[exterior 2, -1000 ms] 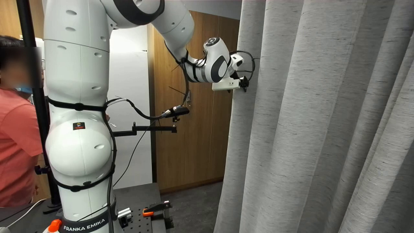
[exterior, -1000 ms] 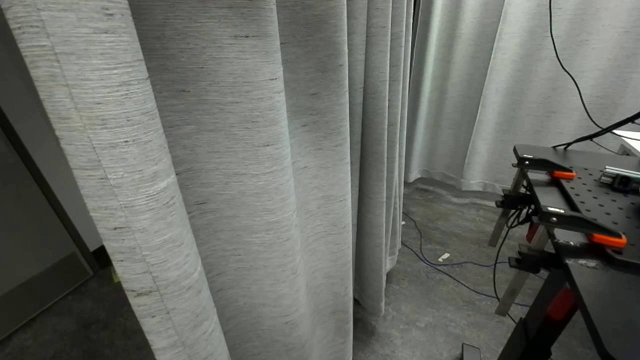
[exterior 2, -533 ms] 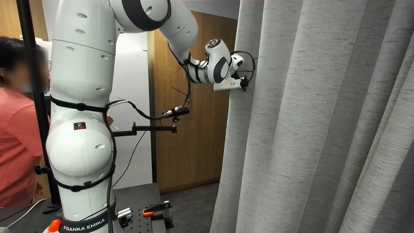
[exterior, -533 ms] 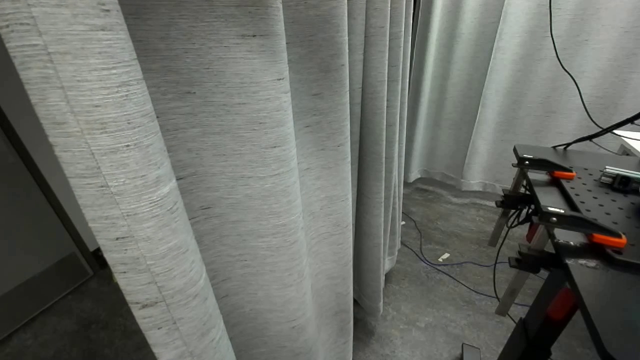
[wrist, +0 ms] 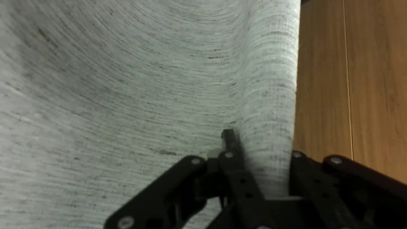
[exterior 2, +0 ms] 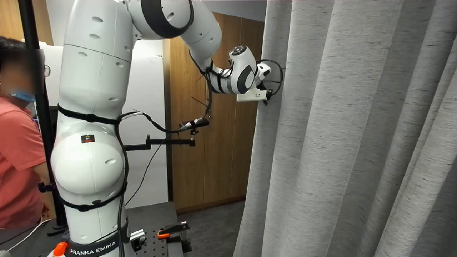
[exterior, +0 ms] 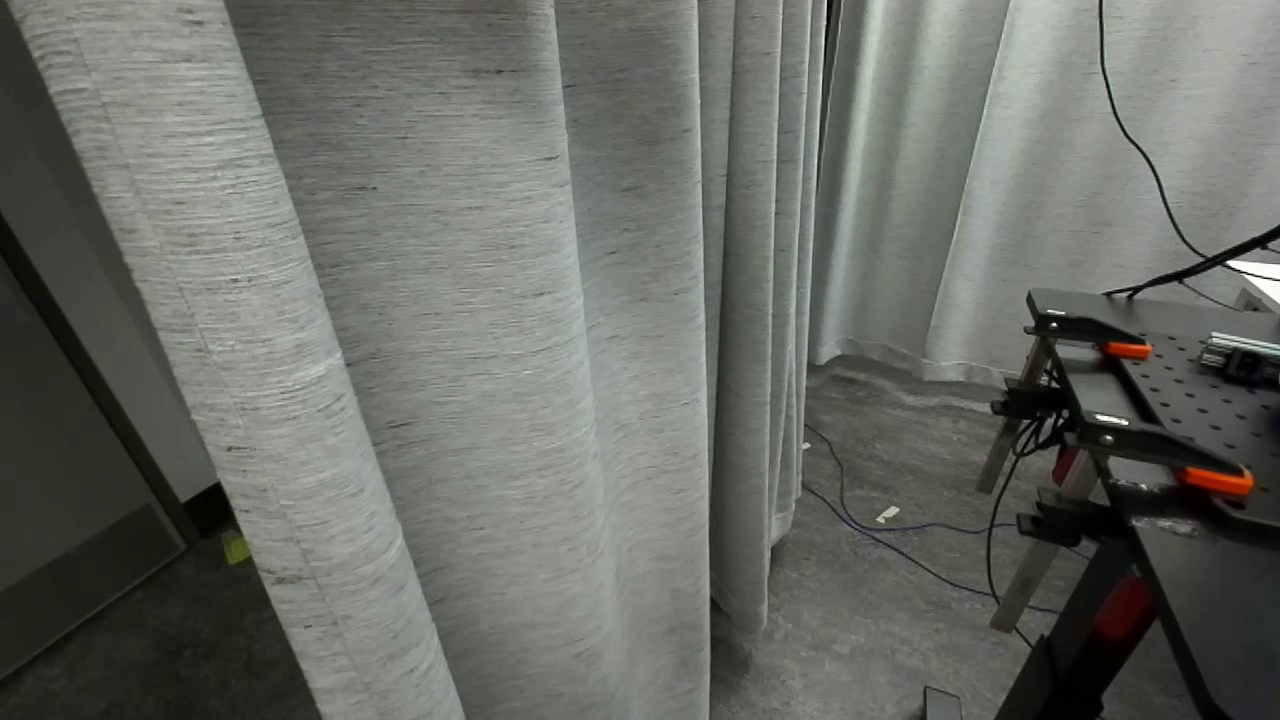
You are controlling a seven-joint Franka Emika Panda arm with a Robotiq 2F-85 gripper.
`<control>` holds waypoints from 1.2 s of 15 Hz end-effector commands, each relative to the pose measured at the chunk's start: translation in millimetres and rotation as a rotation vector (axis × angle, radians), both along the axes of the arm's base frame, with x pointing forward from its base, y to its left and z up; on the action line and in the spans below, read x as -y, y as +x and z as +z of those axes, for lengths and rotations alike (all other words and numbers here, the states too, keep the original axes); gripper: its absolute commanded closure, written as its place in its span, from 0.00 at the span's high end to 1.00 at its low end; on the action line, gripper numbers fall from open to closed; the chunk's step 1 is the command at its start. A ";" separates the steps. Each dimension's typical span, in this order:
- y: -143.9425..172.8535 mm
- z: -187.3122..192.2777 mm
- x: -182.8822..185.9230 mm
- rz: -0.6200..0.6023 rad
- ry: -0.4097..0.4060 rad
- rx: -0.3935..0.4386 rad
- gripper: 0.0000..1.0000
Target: Move the curtain to the right
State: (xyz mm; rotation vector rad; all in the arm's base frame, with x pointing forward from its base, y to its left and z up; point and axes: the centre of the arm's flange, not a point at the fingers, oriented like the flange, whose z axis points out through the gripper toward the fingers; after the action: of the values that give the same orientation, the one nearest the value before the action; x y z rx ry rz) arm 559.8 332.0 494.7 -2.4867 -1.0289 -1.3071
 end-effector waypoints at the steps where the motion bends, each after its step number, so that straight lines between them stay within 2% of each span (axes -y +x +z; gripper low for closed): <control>1: -6.0 3.1 -1.7 -0.019 -0.008 -0.080 0.00; 6: -16.8 7.8 -2.5 -0.067 -0.066 -0.155 0.01; 11: -23.0 17.1 9.1 -0.152 -0.184 -0.229 0.01; 18: -33.7 23.7 14.6 -0.289 -0.221 -0.275 0.01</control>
State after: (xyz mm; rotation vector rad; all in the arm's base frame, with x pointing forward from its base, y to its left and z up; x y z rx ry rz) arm 533.0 312.6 516.5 -2.8890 -0.8832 -0.9495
